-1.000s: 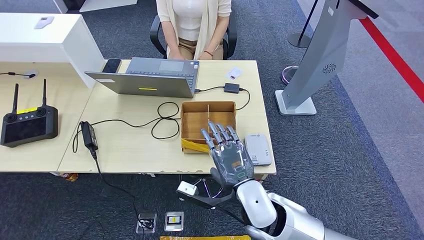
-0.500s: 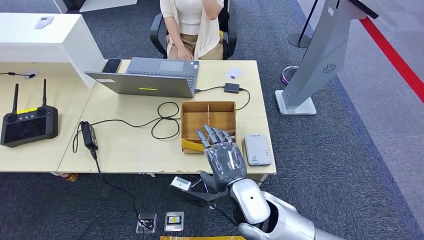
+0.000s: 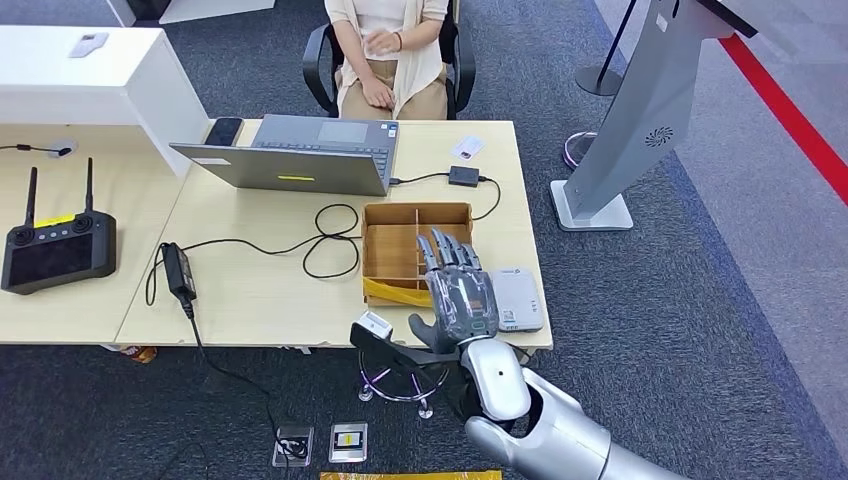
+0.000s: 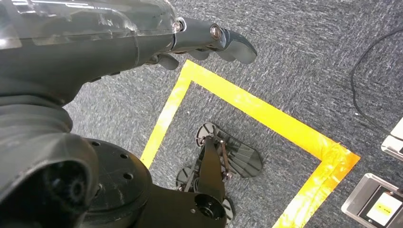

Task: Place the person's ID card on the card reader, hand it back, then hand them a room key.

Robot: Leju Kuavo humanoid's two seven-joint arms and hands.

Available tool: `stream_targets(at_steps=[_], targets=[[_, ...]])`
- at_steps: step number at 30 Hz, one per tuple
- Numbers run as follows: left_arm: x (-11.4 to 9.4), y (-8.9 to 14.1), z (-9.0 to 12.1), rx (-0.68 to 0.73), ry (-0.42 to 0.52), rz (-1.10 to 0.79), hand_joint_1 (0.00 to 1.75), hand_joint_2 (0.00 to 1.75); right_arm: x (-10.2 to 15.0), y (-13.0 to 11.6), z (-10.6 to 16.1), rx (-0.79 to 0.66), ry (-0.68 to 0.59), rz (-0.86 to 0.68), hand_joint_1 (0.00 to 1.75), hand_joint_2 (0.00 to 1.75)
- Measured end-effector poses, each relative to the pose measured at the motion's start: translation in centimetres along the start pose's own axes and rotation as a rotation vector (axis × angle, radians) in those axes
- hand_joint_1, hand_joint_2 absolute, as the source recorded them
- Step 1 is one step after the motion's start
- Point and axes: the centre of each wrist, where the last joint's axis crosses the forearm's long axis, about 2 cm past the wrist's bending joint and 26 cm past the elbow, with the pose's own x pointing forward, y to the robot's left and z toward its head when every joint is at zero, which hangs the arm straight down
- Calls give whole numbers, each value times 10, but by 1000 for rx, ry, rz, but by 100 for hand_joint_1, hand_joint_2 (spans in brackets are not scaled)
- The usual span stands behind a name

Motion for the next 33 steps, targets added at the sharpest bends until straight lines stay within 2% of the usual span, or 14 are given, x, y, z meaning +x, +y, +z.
stream_targets(at_steps=[12, 21, 33], targets=[[8, -5, 0, -12, -9, -19, 0, 0, -11, 14, -10, 0, 74, -24, 0, 175], [12, -9, 2, -19, -4, -12, 0, 0, -15, 22, -20, 24, 86, -87, 0, 175], [16, -14, 3, -32, -6, -34, 0, 0, -16, 28, -25, 46, 111, -74, 0, 175]])
